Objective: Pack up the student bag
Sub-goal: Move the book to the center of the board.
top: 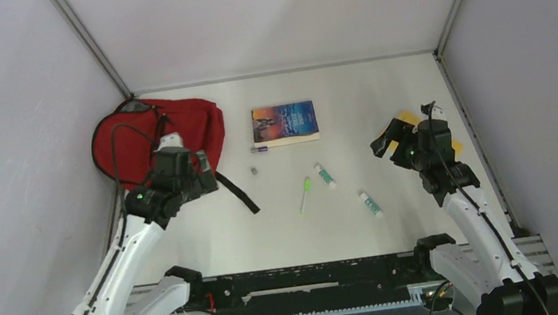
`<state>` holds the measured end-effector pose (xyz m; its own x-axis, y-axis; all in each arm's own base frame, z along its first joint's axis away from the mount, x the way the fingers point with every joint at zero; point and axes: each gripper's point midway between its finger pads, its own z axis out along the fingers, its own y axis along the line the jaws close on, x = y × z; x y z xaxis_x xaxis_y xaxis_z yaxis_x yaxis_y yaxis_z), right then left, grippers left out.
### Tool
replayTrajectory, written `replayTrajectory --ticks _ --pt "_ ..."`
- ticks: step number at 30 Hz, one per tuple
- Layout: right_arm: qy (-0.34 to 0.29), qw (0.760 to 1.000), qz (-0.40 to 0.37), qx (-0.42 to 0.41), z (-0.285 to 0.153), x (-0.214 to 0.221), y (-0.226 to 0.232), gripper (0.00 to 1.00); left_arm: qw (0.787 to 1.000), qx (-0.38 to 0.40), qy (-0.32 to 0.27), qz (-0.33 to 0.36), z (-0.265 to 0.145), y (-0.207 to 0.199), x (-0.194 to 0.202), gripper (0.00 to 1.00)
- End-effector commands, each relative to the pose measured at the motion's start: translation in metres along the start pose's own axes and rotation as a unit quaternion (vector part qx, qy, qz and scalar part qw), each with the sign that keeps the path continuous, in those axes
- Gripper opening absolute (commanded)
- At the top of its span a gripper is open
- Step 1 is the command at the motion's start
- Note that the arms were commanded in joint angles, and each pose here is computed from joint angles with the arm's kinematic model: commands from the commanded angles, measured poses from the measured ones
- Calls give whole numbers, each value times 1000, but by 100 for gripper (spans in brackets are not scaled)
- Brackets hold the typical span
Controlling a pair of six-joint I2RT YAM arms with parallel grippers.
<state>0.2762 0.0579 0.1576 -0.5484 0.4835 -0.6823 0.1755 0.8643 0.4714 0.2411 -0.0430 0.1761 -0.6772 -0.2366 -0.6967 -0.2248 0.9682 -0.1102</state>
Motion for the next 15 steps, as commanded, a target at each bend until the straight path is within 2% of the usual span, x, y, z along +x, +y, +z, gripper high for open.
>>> replayTrajectory --ticks 1,5,9,12,15 --pt "-3 998 26 -59 3 -3 30 100 997 42 -18 70 -6 -44 -11 100" --pt "14 996 0 -86 9 16 61 100 993 93 7 75 6 -81 -1 100" --pt "61 994 -20 -92 18 49 82 100 982 178 -20 61 5 -117 -12 100" --pt "77 993 -31 -79 21 64 88 100 981 179 -65 41 6 -123 -37 100" --pt "78 994 -31 -72 22 70 90 100 985 161 -46 30 23 -125 -55 100"
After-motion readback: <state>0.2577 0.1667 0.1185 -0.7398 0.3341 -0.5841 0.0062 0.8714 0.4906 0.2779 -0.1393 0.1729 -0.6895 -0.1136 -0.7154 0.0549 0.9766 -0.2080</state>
